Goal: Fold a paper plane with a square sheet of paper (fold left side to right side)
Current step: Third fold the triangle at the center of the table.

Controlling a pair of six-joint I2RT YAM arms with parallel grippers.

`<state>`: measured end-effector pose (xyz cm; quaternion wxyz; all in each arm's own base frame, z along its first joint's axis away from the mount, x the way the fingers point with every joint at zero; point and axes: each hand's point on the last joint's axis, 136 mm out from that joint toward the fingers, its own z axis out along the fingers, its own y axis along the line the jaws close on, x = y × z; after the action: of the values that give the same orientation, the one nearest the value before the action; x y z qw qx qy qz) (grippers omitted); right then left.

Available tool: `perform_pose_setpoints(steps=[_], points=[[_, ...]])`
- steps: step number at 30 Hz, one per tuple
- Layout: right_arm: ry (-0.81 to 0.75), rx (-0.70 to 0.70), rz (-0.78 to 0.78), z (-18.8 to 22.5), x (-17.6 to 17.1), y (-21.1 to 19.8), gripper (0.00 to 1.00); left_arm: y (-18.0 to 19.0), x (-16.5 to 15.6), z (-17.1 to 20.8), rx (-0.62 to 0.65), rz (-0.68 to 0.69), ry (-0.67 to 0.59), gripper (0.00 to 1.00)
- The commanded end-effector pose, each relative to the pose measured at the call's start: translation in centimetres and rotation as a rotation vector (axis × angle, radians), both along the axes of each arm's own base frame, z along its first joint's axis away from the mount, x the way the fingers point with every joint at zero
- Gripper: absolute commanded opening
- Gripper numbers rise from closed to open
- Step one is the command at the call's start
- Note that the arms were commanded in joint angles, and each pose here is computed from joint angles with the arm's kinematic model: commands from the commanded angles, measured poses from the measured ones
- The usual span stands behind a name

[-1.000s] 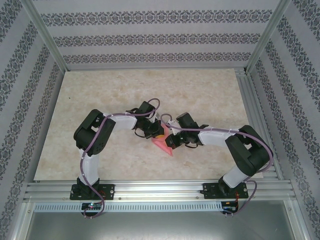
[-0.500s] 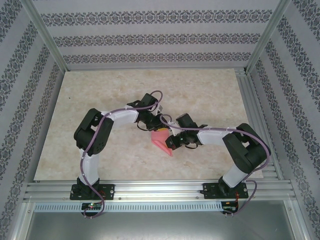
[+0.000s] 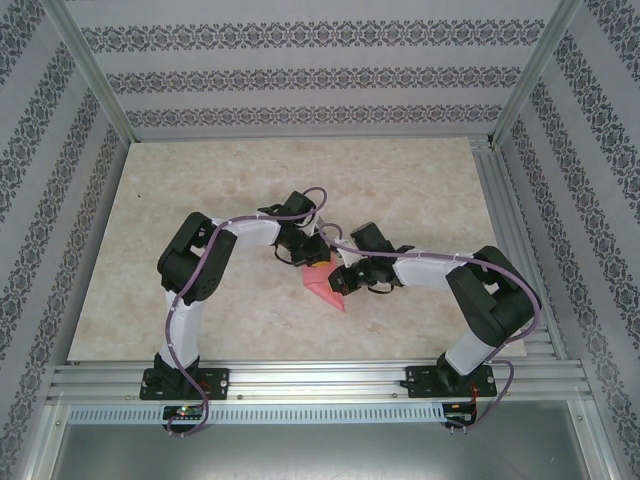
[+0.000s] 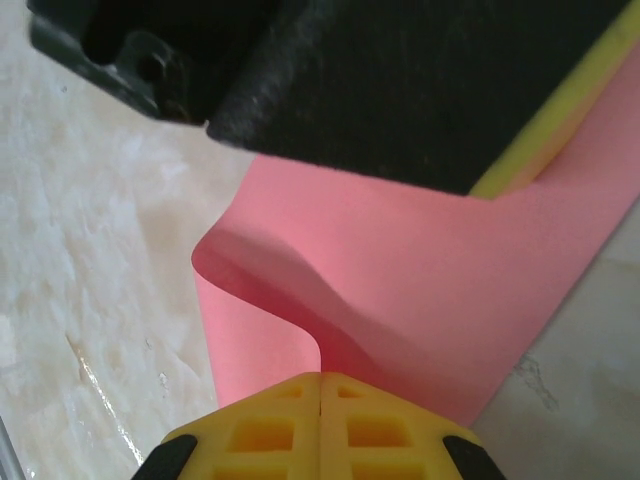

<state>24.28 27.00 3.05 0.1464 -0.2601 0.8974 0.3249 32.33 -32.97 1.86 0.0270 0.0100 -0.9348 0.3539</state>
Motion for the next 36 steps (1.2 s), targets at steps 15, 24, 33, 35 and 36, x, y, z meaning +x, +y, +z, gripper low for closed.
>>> perform_pose_setpoints(steps=[15,24,33,35,36], points=[[0.028,-0.019,-0.022,-0.8,0.1,-0.8,0.00,2.0,-1.2,-2.7,0.094,0.003,0.031,0.09],[0.046,-0.025,-0.049,-1.4,0.1,-1.2,0.00,2.0,-1.4,-3.0,0.096,0.005,0.035,0.09],[0.053,-0.021,-0.064,-1.5,0.3,-1.4,0.00,2.1,-1.5,-3.1,0.098,0.006,0.037,0.09],[0.053,-0.020,-0.067,-1.5,0.4,-1.4,0.00,2.1,-1.5,-3.2,0.098,0.006,0.039,0.08],[0.054,-0.020,-0.066,-1.5,0.4,-1.4,0.00,2.1,-1.5,-3.2,0.098,0.005,0.038,0.08]])
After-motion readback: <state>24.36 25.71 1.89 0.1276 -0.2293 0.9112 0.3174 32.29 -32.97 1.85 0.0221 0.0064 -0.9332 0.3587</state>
